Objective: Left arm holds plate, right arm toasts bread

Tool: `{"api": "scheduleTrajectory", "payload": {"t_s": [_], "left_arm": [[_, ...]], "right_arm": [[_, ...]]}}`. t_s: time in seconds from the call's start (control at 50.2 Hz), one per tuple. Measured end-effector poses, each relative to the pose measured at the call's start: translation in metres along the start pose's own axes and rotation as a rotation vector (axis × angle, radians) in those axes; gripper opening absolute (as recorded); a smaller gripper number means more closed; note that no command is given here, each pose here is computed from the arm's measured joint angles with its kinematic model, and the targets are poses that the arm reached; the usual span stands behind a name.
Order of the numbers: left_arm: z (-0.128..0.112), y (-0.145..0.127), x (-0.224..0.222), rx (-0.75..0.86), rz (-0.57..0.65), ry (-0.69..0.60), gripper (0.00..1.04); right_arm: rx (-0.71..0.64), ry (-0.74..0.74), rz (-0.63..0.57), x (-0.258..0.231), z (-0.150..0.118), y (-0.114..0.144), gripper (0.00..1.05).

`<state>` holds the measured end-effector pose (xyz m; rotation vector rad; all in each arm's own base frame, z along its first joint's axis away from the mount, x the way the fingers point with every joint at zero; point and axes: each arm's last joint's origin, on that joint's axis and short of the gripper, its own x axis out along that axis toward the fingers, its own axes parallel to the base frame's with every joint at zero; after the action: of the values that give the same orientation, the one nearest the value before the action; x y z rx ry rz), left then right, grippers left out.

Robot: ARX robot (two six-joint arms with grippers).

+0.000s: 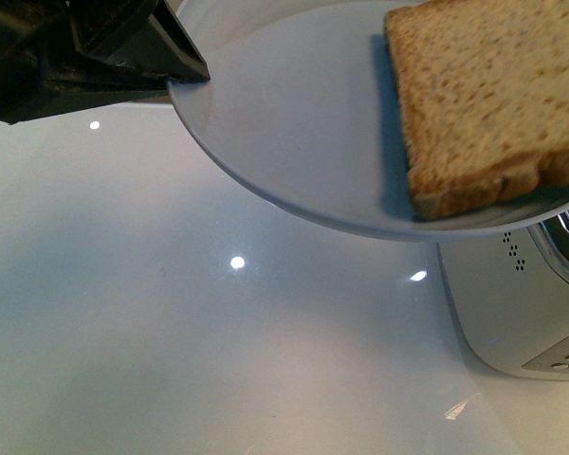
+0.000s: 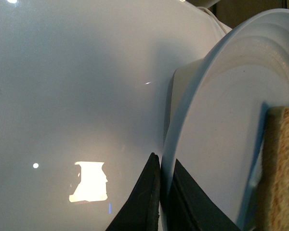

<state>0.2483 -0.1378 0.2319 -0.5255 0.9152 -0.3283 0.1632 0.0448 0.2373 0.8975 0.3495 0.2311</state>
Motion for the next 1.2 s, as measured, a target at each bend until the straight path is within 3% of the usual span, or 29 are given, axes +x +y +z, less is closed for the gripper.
{"api": "scheduleTrajectory", "payload": {"t_s": [0.219, 0.399, 0.578, 0.697, 1.196], "left_arm": [[0.0, 0.0, 0.0, 0.0, 0.0, 0.0, 0.03], [0.0, 0.0, 0.0, 0.0, 0.0, 0.0, 0.03], [0.0, 0.0, 0.0, -0.001, 0.0, 0.0, 0.03], [0.0, 0.0, 0.0, -0.003, -0.001, 0.0, 0.03], [0.0, 0.0, 0.0, -0.003, -0.001, 0.0, 0.03]], "right_arm": [[-0.141, -0.197, 0.017, -0.021, 0.041, 0.027, 0.03], [-0.406, -0.34, -0.147, -0.026, 0.064, 0.031, 0.03], [-0.702, -0.315, -0.354, -0.001, 0.055, 0.003, 0.03], [-0.791, -0.222, -0.403, 0.019, 0.039, -0.021, 0.03], [-0.874, -0.117, -0.414, 0.054, 0.017, -0.035, 0.03]]}}
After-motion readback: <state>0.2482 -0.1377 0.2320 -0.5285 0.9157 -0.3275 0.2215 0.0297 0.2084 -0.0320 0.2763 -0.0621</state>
